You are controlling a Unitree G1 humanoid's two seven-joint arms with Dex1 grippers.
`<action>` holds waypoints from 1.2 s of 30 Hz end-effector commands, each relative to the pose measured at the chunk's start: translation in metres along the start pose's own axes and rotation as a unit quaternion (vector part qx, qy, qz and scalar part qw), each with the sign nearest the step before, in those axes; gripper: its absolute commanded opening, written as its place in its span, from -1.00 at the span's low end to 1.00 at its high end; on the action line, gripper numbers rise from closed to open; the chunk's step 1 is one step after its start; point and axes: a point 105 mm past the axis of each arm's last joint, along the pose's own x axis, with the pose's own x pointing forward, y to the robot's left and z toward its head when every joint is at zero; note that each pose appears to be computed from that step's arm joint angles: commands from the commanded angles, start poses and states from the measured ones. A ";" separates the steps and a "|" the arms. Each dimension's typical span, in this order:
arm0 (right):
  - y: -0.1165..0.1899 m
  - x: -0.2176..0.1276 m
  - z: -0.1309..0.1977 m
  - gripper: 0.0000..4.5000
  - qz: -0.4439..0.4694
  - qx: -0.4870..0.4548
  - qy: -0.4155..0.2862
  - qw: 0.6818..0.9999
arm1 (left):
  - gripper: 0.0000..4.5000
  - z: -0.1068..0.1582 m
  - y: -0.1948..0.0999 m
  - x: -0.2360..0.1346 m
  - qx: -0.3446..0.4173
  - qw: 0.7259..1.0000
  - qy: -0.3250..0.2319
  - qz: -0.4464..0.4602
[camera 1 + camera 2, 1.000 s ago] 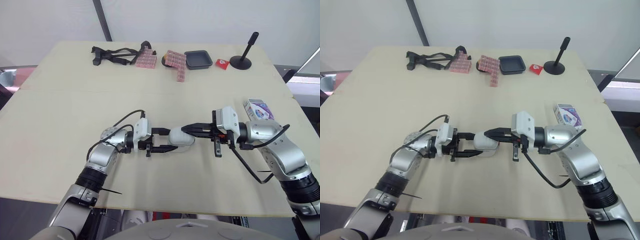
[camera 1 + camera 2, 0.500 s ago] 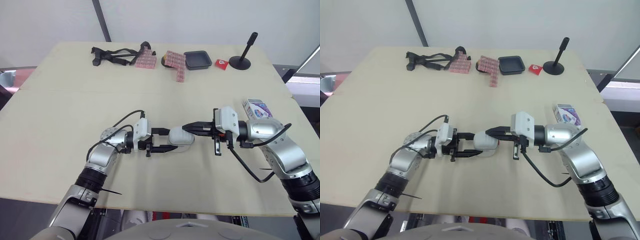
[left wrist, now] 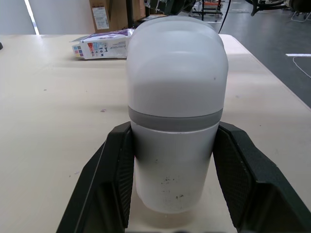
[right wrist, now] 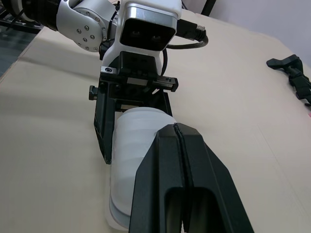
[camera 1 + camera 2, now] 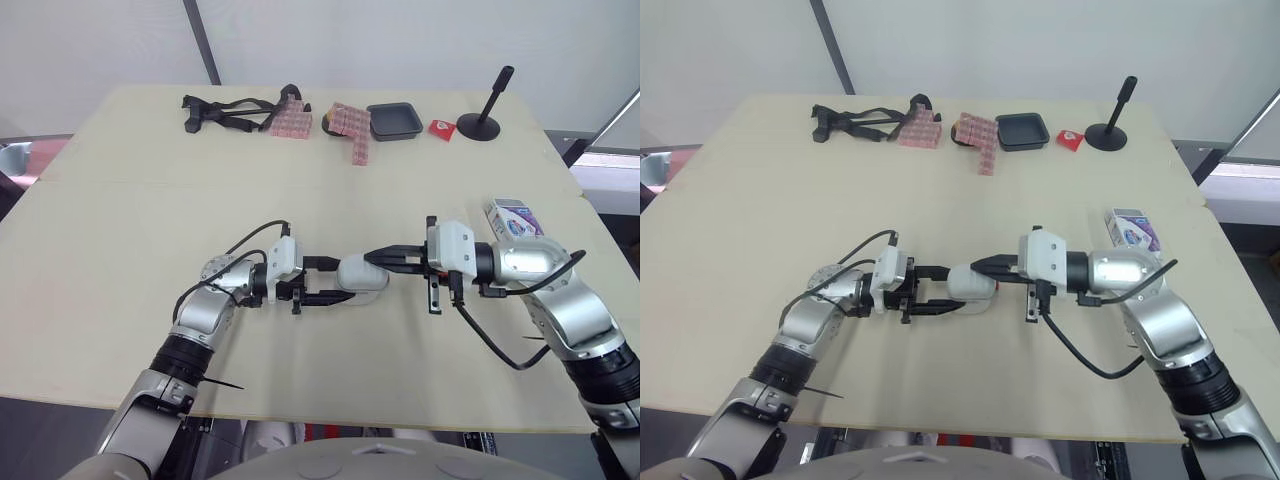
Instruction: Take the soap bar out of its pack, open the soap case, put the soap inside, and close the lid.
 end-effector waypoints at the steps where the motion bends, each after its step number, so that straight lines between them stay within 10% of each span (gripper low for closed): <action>1: -0.003 -0.005 -0.026 -0.99 -0.030 0.066 0.027 0.997 | -0.16 0.003 0.001 0.000 0.007 1.000 0.001 0.004; 5: -0.020 -0.020 -0.011 -0.88 -0.068 0.076 -0.026 0.994 | -0.16 0.004 0.002 -0.001 -0.001 1.000 -0.002 0.012; 18: -0.001 -0.064 -0.021 0.99 -0.090 0.069 -0.039 0.993 | -0.16 0.020 0.009 -0.008 -0.110 0.993 -0.016 0.028; 25: 0.008 -0.061 -0.026 0.99 -0.095 0.065 -0.039 0.993 | -0.16 0.031 0.008 -0.013 -0.378 0.925 -0.015 0.033; 36: 0.018 -0.059 -0.029 0.99 -0.087 0.075 -0.043 0.992 | -0.16 -0.002 -0.015 -0.018 -0.591 0.798 0.099 0.063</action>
